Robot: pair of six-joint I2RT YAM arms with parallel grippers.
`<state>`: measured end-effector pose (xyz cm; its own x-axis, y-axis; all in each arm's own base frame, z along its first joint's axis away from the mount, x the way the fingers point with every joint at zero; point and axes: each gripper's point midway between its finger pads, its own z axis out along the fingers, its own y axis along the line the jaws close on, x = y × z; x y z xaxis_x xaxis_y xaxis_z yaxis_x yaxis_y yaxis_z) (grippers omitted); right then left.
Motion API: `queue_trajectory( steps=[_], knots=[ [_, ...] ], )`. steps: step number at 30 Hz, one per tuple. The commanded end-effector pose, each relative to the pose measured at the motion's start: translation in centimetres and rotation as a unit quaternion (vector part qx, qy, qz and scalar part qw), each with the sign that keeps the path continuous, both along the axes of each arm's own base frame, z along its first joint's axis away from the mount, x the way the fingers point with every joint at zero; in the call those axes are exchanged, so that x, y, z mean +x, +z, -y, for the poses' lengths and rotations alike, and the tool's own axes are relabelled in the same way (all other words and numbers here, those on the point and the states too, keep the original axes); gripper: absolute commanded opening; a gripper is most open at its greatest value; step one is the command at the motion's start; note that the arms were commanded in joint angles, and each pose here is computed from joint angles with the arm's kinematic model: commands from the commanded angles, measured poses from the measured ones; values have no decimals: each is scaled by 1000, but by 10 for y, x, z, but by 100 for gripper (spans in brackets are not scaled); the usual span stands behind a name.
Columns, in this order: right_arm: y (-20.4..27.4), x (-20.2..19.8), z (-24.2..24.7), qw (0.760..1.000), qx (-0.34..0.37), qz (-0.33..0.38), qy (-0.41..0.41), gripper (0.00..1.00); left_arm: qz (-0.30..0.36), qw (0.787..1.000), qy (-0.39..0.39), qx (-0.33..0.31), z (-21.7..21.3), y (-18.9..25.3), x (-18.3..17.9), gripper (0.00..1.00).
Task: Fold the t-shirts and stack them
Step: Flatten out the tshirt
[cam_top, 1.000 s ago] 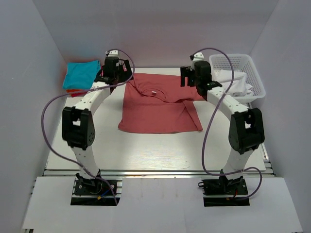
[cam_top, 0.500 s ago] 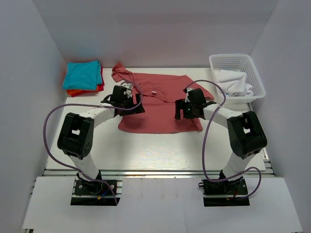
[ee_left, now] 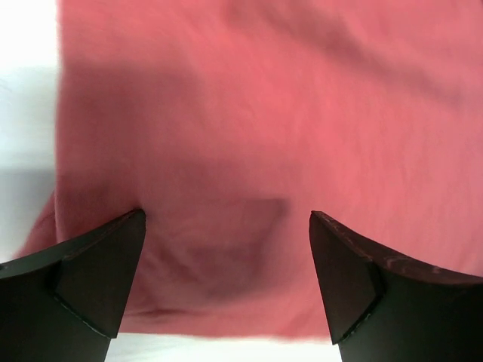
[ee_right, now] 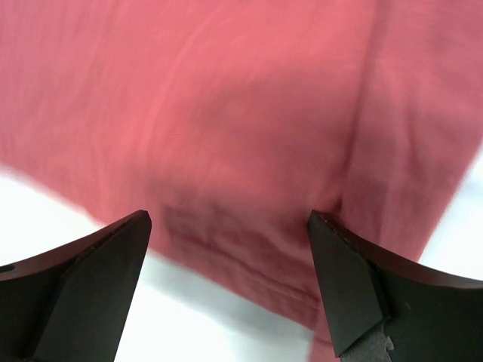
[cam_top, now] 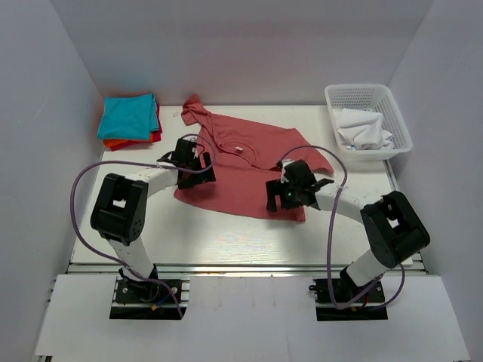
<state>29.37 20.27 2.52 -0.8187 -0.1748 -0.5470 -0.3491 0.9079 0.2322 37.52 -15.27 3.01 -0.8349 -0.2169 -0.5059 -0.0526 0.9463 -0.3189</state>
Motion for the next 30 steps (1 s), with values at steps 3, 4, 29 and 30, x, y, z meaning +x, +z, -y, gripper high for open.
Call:
queue_trajectory(
  steps=[3,4,29,30],
  knots=[
    [-17,-122,-23,981,-11,-141,135,90,-41,986,85,136,-52,-18,19,100],
    [-15,-130,-27,977,-11,-145,154,90,-54,980,95,166,-64,-32,23,100],
    [99,-136,-266,881,79,145,443,90,68,996,-37,37,24,9,197,100],
    [105,-121,-261,899,74,151,404,90,75,995,-20,56,15,19,200,100]
  ],
)
